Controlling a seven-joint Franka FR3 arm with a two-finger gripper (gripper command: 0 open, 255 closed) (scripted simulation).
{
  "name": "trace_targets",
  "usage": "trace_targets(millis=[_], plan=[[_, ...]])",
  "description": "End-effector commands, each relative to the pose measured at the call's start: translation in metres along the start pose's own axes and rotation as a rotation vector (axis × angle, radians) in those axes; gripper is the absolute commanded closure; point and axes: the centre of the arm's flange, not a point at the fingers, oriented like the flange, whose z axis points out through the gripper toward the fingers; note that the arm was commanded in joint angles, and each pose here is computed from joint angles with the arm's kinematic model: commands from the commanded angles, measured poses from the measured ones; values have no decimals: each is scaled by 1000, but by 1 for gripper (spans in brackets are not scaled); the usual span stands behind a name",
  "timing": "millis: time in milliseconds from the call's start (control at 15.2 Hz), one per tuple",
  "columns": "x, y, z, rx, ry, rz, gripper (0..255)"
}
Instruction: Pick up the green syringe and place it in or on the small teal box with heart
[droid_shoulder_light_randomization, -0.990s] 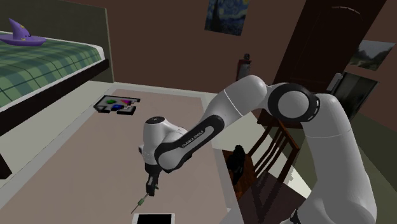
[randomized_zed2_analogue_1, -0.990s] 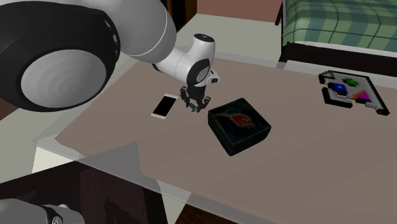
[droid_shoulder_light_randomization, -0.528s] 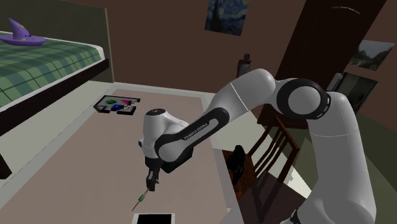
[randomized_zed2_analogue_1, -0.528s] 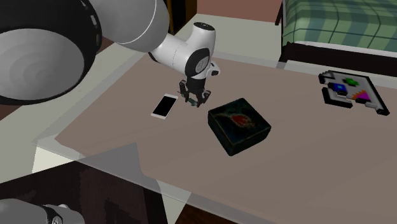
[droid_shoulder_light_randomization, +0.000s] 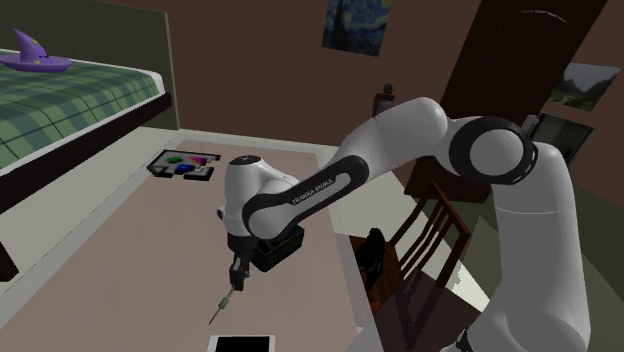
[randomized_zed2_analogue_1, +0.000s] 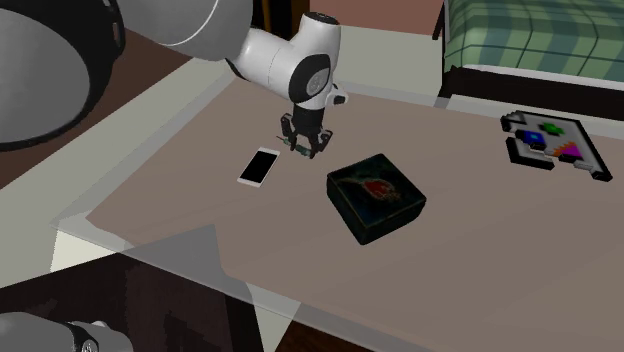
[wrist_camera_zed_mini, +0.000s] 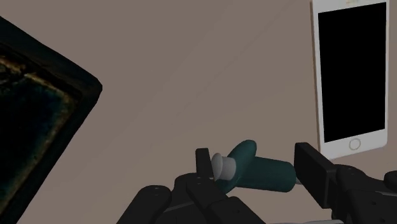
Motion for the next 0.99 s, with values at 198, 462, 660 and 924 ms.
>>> trace_targets(millis=[198, 462, 660, 924], plan=[[-1, -3, -27, 0, 0, 0, 255], [-1, -6, -48, 0, 0, 0, 255], [-2, -8, -64, 0, 0, 0, 255], [-3, -10, -82, 0, 0, 0, 255]])
